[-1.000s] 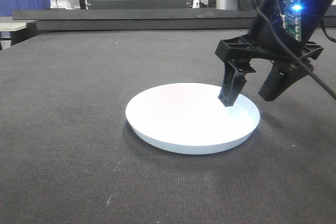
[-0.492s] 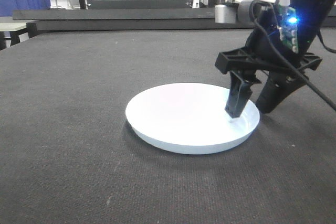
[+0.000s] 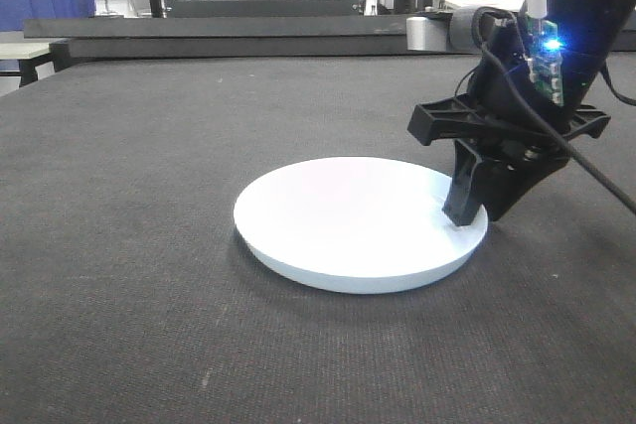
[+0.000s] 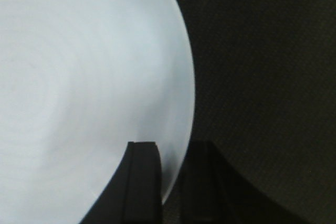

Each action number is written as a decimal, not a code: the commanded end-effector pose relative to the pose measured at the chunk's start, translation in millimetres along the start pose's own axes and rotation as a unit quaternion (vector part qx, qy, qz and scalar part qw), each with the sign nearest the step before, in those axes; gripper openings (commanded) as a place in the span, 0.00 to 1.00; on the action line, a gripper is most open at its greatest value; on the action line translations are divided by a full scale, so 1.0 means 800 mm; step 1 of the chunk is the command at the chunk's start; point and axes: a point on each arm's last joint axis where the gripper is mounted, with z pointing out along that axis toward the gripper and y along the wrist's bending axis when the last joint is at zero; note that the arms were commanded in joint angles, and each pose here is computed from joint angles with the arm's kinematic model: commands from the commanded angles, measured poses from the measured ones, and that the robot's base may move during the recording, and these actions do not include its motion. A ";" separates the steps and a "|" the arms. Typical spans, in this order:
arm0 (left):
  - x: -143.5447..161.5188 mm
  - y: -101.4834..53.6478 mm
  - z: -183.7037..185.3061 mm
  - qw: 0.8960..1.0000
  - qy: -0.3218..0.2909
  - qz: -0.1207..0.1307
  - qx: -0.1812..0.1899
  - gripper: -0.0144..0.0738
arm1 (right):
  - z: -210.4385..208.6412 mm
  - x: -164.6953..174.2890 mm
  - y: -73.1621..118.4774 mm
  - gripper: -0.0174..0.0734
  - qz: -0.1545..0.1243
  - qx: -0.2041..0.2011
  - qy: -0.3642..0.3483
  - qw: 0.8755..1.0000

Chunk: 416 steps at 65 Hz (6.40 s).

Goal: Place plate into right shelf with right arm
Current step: 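Close the right gripper on the white plate's rim, then lift the white plate up off the table with the right gripper, then drive the base away from the table holding the plate upright, then drive the base up to the steel shelf with blue bins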

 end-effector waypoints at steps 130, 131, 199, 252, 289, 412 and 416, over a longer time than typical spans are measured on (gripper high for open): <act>-0.007 0.000 0.000 0.999 -0.042 -0.004 -0.002 0.11 | -0.378 0.298 0.048 0.25 -0.046 0.051 -0.716 0.695; -0.007 0.000 0.000 0.999 -0.042 -0.004 -0.002 0.11 | -0.378 0.297 0.048 0.25 -0.045 0.052 -0.716 0.695; -0.007 0.000 0.000 0.999 -0.042 -0.004 -0.002 0.11 | -0.376 0.297 0.048 0.25 -0.045 0.052 -0.715 0.696; -0.007 0.000 0.000 0.999 -0.042 -0.004 -0.002 0.11 | -0.376 0.297 0.048 0.25 -0.045 0.052 -0.715 0.696; -0.007 0.000 0.000 0.999 -0.042 -0.004 -0.002 0.11 | -0.376 0.297 0.048 0.25 -0.045 0.052 -0.715 0.696; -0.007 0.000 0.000 0.999 -0.042 -0.004 -0.002 0.11 | -0.376 0.297 0.048 0.25 -0.045 0.052 -0.715 0.696; -0.007 0.000 0.000 0.999 -0.042 -0.004 -0.002 0.11 | -0.376 0.297 0.048 0.25 -0.045 0.052 -0.715 0.696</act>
